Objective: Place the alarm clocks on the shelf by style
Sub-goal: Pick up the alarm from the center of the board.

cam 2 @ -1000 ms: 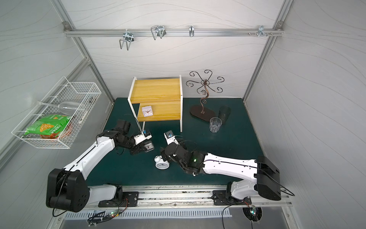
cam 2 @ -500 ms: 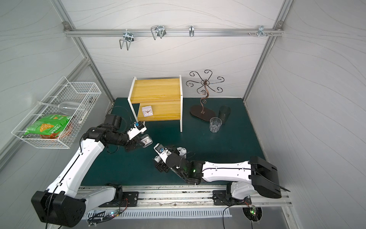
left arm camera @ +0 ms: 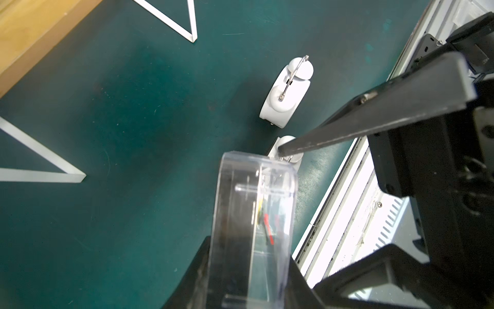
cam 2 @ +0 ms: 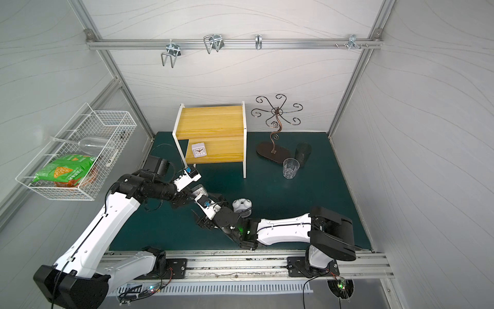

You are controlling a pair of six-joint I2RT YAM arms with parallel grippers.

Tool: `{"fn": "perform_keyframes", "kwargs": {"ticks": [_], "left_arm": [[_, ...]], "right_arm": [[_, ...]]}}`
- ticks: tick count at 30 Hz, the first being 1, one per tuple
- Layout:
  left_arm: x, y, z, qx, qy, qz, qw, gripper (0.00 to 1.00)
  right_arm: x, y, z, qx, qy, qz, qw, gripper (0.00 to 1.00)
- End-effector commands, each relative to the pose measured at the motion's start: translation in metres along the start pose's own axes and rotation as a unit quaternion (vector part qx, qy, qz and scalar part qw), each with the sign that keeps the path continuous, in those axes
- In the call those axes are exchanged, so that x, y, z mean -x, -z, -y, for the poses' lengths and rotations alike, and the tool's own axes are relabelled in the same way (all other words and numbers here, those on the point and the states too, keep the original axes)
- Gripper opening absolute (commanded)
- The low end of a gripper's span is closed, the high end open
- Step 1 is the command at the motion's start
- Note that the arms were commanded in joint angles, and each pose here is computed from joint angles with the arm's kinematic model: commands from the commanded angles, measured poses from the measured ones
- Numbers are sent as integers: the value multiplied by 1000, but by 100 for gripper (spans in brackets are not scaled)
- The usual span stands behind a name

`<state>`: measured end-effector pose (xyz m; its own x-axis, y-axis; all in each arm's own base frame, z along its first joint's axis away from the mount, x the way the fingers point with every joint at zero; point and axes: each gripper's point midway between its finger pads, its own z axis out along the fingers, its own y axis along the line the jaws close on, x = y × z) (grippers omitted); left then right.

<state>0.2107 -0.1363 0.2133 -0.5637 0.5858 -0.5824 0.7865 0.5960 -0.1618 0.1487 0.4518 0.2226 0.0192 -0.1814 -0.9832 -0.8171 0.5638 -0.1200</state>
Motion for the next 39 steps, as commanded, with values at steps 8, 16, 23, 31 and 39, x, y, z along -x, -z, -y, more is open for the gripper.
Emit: {"fn": "perform_keyframes", "kwargs": {"ticks": [8, 16, 23, 31, 39], "left_arm": [[13, 14, 4, 10, -5, 26, 1000, 25], [14, 17, 5, 12, -5, 29, 999, 25], [16, 18, 6, 11, -7, 30, 999, 26], [13, 15, 4, 15, -9, 22, 1000, 26], [9, 11, 0, 23, -13, 15, 1000, 27]], "right_arm": [[21, -18, 4, -35, -18, 47, 998, 83], [9, -29, 11, -45, -32, 31, 998, 82], [4, -35, 11, -53, -32, 29, 998, 78], [3, -37, 10, -52, -30, 29, 998, 71], [2, -38, 9, -52, -29, 29, 998, 71]]}}
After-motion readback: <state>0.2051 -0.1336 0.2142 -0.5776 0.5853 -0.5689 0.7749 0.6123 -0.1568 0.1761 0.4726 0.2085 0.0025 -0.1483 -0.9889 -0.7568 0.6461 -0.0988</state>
